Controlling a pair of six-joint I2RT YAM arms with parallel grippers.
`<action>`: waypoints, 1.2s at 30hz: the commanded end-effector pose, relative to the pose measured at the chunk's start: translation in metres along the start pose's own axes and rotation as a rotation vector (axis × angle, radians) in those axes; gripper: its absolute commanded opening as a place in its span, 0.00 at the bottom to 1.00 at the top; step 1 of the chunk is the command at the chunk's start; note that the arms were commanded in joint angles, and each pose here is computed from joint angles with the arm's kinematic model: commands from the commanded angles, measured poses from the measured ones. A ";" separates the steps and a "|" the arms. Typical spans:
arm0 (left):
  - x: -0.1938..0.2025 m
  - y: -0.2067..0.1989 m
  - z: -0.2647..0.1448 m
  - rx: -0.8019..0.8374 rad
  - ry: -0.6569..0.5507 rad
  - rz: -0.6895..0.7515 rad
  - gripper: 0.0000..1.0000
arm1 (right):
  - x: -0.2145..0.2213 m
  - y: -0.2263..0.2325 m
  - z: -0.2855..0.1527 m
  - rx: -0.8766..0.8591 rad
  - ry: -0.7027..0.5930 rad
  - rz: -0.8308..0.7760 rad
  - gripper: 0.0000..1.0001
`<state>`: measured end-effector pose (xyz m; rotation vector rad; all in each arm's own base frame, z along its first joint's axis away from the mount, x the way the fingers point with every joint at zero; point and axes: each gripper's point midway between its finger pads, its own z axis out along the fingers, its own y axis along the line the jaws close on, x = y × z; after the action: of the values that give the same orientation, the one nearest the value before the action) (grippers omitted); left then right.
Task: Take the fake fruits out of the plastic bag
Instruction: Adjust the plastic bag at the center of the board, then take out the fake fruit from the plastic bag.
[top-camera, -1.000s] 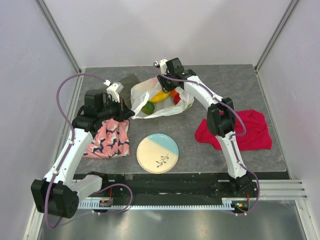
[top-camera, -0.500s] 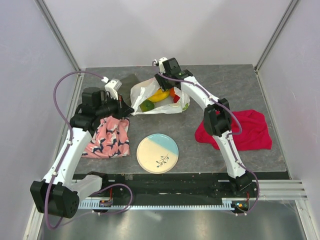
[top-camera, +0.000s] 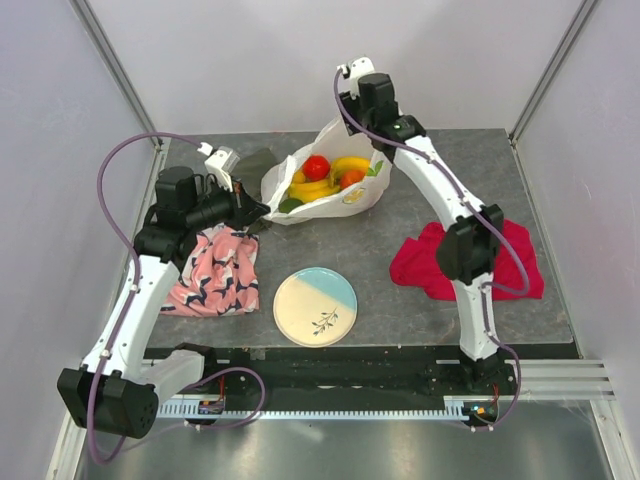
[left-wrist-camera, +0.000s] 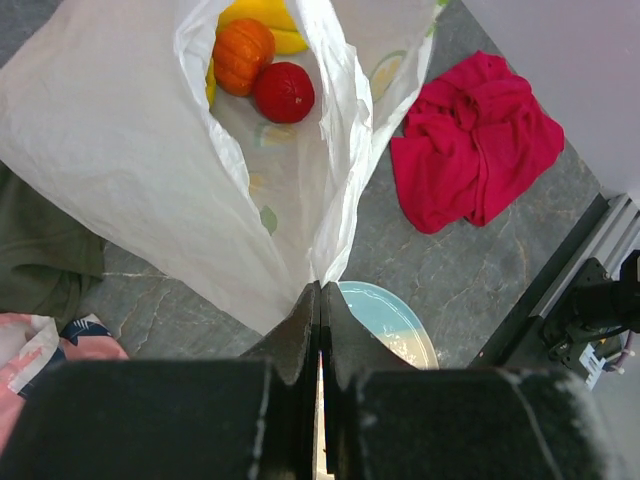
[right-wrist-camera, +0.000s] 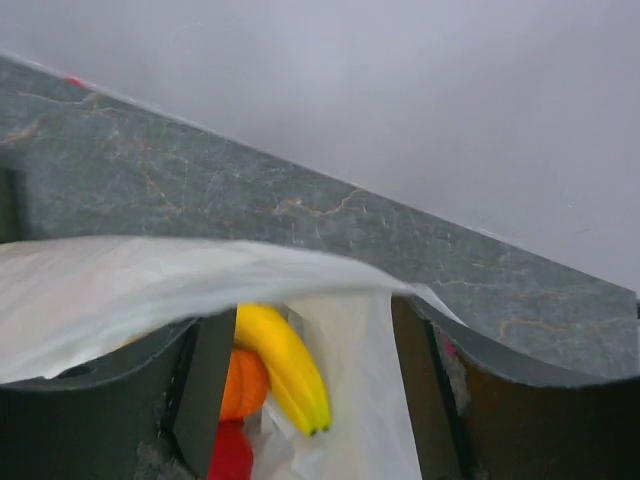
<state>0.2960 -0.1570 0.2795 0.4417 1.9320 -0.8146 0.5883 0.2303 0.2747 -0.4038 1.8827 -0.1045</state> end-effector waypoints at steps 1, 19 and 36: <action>-0.009 -0.014 -0.008 0.042 -0.042 -0.009 0.02 | -0.026 0.032 -0.072 -0.229 -0.039 -0.009 0.73; -0.002 -0.005 0.000 0.033 -0.026 -0.017 0.01 | 0.093 0.136 -0.065 -0.420 0.261 -0.006 0.55; 0.009 0.009 0.008 0.002 0.034 -0.001 0.02 | 0.131 0.137 0.033 -0.281 0.293 -0.014 0.64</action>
<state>0.2977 -0.1578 0.2614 0.4192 1.9807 -0.8348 0.5329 0.3177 0.1116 -0.6446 2.2217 0.1389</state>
